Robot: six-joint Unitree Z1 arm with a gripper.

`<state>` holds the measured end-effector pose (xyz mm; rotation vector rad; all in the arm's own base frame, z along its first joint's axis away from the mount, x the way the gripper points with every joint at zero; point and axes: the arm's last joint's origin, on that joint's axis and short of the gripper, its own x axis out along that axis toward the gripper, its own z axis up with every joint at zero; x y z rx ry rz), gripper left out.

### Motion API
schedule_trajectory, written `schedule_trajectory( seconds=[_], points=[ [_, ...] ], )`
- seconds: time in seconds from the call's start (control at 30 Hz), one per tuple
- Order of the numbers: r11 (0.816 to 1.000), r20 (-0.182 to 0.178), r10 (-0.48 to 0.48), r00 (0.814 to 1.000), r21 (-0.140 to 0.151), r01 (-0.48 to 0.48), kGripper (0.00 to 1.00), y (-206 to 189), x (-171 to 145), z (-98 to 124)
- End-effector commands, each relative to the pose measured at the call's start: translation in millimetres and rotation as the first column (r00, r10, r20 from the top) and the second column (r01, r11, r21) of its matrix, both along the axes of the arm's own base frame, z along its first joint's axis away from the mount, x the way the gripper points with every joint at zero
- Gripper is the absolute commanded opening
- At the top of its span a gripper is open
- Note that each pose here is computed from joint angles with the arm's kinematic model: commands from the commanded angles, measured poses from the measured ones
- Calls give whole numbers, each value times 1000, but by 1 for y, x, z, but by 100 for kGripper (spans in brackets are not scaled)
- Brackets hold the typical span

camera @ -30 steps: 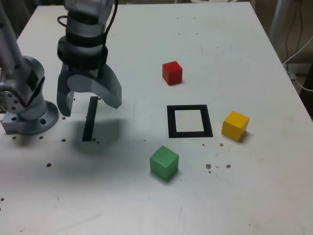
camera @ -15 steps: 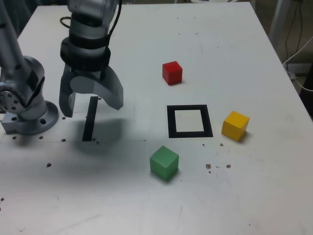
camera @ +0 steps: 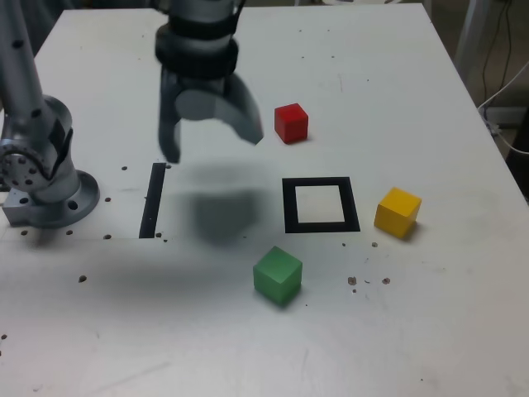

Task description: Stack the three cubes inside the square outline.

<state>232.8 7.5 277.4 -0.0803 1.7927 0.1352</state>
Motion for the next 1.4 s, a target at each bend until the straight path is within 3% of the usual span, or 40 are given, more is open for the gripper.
schedule_trajectory(
  seconds=[0.0, 0.63, 1.37],
  points=[
    [1000, -3, 23, 1000, 0, -23, 100, 7, 9, 3],
    [981, -22, 192, 981, 20, -191, 100, 76, 71, -10],
    [972, -94, 230, 969, -29, -233, 97, 127, 108, -49]
  ],
)
